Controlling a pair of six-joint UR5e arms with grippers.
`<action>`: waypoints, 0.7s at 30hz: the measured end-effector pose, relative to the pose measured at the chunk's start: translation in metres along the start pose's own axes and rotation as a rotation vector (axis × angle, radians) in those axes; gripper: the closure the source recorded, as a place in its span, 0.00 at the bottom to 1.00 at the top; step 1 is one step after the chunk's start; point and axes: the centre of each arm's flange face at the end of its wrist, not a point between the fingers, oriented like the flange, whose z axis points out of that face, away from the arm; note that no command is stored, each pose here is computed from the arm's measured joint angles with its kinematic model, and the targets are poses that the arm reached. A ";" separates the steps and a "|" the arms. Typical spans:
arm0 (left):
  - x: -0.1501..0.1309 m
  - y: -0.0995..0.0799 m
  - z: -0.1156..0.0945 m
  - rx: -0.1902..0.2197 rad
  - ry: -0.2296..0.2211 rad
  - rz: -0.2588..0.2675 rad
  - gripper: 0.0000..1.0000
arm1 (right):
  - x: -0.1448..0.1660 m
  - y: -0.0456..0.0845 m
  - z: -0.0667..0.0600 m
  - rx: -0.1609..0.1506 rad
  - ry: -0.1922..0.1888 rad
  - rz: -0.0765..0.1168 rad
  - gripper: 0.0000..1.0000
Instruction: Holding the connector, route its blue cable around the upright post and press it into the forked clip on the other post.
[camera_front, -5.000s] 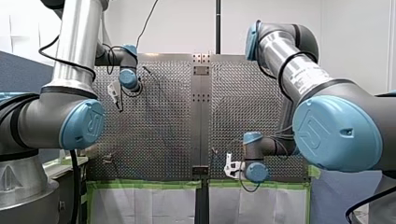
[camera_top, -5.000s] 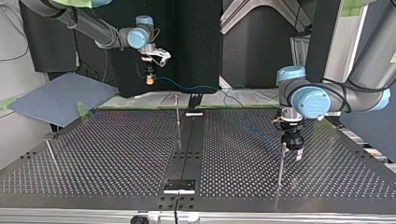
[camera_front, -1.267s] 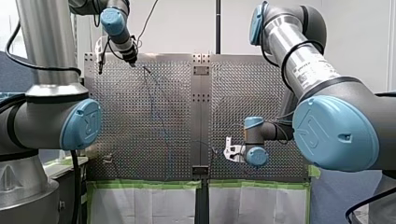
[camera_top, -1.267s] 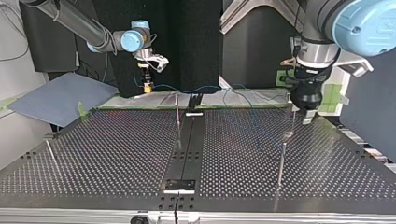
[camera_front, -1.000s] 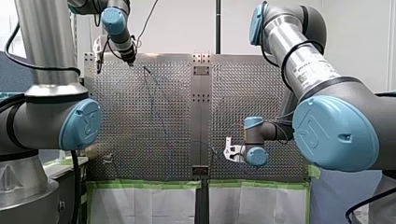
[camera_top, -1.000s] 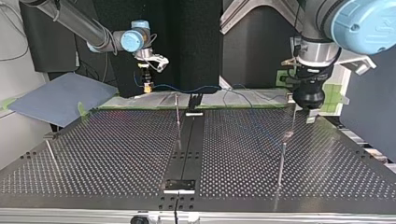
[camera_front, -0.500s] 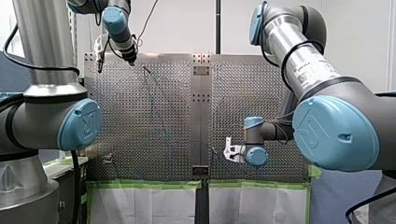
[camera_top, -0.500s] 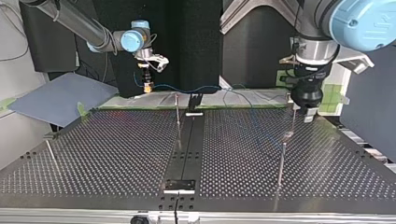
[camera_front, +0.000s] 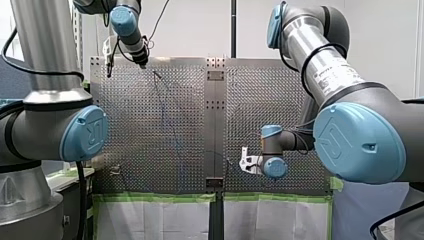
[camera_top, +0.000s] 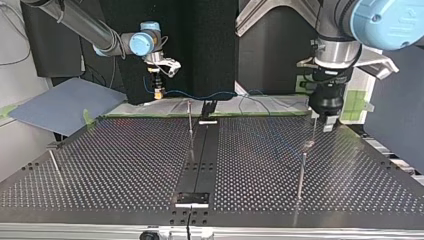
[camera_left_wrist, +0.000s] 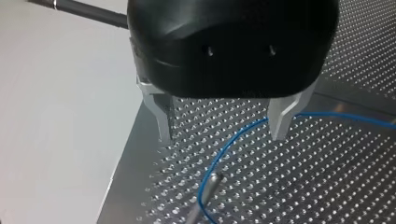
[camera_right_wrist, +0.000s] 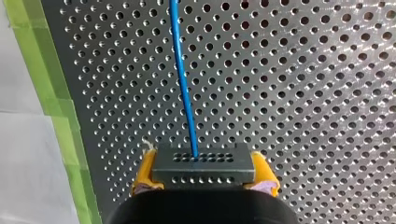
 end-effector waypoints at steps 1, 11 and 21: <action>0.000 0.000 0.001 0.000 -0.006 0.006 0.01 | 0.000 0.000 0.000 0.001 0.000 0.000 1.00; 0.004 -0.009 0.017 0.007 -0.055 0.084 0.01 | 0.000 -0.002 0.000 0.018 0.000 0.001 1.00; -0.001 -0.032 0.014 0.059 -0.138 0.161 0.01 | -0.001 -0.006 -0.001 0.028 -0.003 0.005 1.00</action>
